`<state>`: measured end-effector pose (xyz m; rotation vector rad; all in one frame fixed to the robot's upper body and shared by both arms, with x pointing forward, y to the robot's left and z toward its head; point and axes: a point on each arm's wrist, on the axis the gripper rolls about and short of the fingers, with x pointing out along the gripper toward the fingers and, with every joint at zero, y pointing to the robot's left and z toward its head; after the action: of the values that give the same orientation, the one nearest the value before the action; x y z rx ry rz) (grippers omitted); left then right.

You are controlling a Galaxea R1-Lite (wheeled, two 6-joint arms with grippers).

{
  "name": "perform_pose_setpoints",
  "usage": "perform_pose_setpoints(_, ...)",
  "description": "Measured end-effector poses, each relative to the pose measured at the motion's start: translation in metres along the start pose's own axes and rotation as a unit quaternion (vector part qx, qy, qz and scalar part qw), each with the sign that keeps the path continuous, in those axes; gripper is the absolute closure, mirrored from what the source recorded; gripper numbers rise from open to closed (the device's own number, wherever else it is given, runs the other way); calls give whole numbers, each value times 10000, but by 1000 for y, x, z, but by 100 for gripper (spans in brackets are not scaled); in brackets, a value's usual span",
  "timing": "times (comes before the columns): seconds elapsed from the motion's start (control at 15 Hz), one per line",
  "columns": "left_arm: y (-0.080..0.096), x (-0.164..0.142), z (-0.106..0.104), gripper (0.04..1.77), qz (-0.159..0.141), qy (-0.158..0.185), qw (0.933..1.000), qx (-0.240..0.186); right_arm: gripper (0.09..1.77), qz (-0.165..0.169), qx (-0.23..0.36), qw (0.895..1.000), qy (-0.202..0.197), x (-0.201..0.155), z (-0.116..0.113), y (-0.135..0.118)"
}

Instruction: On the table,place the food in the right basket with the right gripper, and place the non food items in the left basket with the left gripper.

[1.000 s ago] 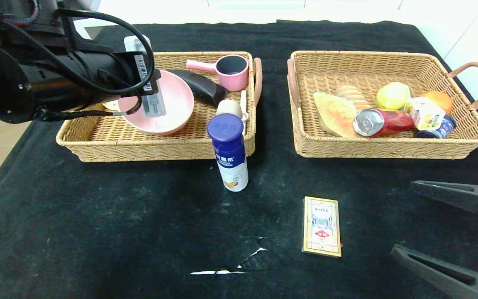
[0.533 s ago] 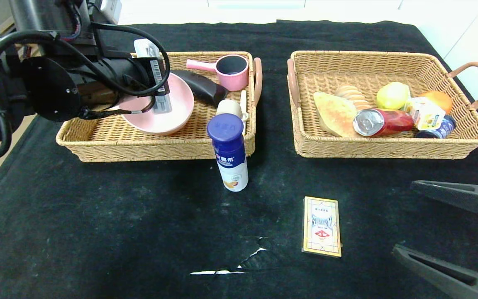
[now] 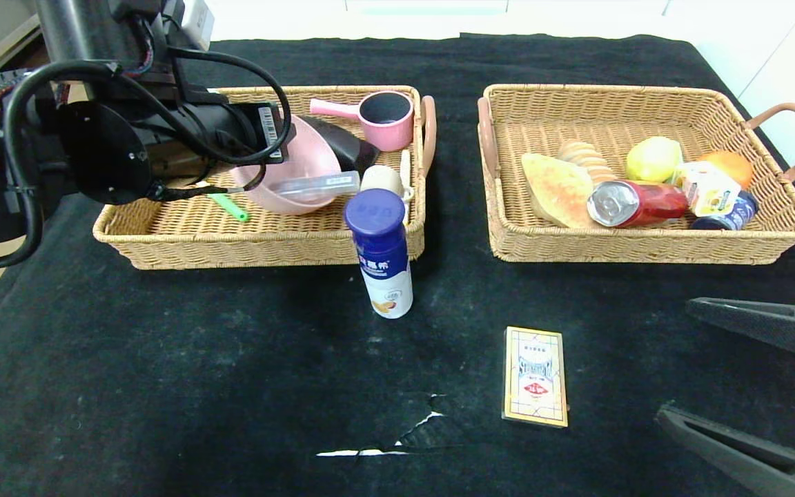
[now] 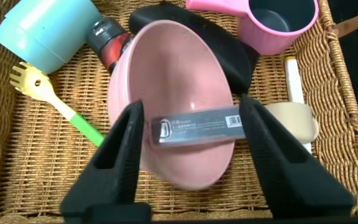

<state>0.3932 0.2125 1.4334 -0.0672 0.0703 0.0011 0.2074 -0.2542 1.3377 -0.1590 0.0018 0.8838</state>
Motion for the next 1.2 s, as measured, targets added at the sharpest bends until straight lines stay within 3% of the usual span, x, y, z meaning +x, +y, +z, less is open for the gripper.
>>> perform_pose_setpoints(0.27,-2,-11,1,41,-109,1,9999,15,15,-5,0,10000,2,0,0,0)
perform_pose_setpoints(0.53,-9,-47,-5,29,-514,147,9985,134,15,-10,0,10000,-1,0,0,0)
perform_pose_setpoints(1.0,4,-103,-39,17,-1083,570,9913,495,15,-13,2,10000,6,0,0,0)
perform_pose_setpoints(1.2,8,-127,-52,15,-1474,669,9845,670,15,-22,4,10000,3,-1,0,-1)
